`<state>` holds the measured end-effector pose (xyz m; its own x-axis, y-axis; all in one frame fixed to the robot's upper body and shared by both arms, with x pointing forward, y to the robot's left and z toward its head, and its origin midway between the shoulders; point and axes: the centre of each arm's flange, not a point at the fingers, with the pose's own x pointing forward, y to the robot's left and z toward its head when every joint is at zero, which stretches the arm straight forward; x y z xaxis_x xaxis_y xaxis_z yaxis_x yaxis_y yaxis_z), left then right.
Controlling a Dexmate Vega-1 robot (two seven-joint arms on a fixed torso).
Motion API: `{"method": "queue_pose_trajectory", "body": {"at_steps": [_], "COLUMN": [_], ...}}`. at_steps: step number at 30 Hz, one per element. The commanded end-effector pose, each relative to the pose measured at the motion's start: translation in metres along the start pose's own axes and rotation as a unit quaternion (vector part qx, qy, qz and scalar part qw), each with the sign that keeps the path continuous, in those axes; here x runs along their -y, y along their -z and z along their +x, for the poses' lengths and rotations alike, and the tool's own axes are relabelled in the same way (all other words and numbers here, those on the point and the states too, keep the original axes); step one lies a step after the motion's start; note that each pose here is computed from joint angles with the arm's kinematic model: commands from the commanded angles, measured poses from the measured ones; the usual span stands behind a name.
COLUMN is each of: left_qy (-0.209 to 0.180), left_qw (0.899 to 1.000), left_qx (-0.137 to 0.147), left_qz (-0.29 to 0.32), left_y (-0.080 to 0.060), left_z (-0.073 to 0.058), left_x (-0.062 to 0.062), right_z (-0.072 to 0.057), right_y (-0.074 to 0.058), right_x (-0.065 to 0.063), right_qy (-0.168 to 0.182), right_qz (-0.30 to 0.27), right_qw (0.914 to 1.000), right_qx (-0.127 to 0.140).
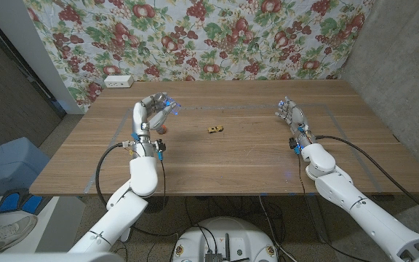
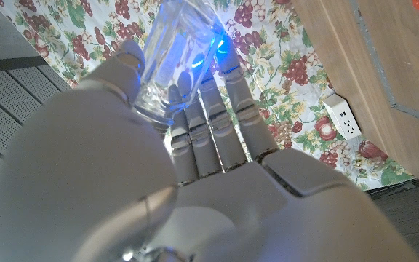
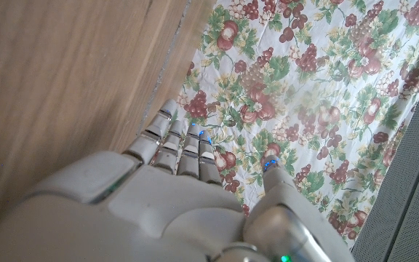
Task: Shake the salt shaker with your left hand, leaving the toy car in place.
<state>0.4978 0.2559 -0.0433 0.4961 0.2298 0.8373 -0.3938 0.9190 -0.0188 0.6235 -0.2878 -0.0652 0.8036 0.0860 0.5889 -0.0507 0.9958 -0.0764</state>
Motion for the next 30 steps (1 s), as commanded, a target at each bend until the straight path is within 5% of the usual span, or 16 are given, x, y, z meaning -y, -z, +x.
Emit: {"method": "queue_pose_trajectory", "body": {"at_steps": [1,11,22,30], "left_qy": [-0.003,0.028,0.125,0.162], "left_qw": [1.000,0.995,0.974,0.964], "left_qx": [-0.019,-0.069,-0.143,-0.156], "left_qz": [0.017,0.062,0.122,0.139], "left_y": [0.001,0.008,0.013,0.015], "left_z": [-0.003,0.004,0.019,0.024], "left_x": [0.004,0.009,0.016,0.019], "right_z": [0.001,0.000,0.002,0.005], "right_y": [0.001,0.001,0.000,0.000], "right_x": [0.002,0.004,0.002,0.000], "right_qy": [0.001,0.003,0.003,0.002], "right_qz": [0.002,0.000,-0.001,0.000], "right_qw": [1.0000,1.0000,1.0000,1.0000], "right_qx": [-0.001,0.001,0.000,-0.004]}}
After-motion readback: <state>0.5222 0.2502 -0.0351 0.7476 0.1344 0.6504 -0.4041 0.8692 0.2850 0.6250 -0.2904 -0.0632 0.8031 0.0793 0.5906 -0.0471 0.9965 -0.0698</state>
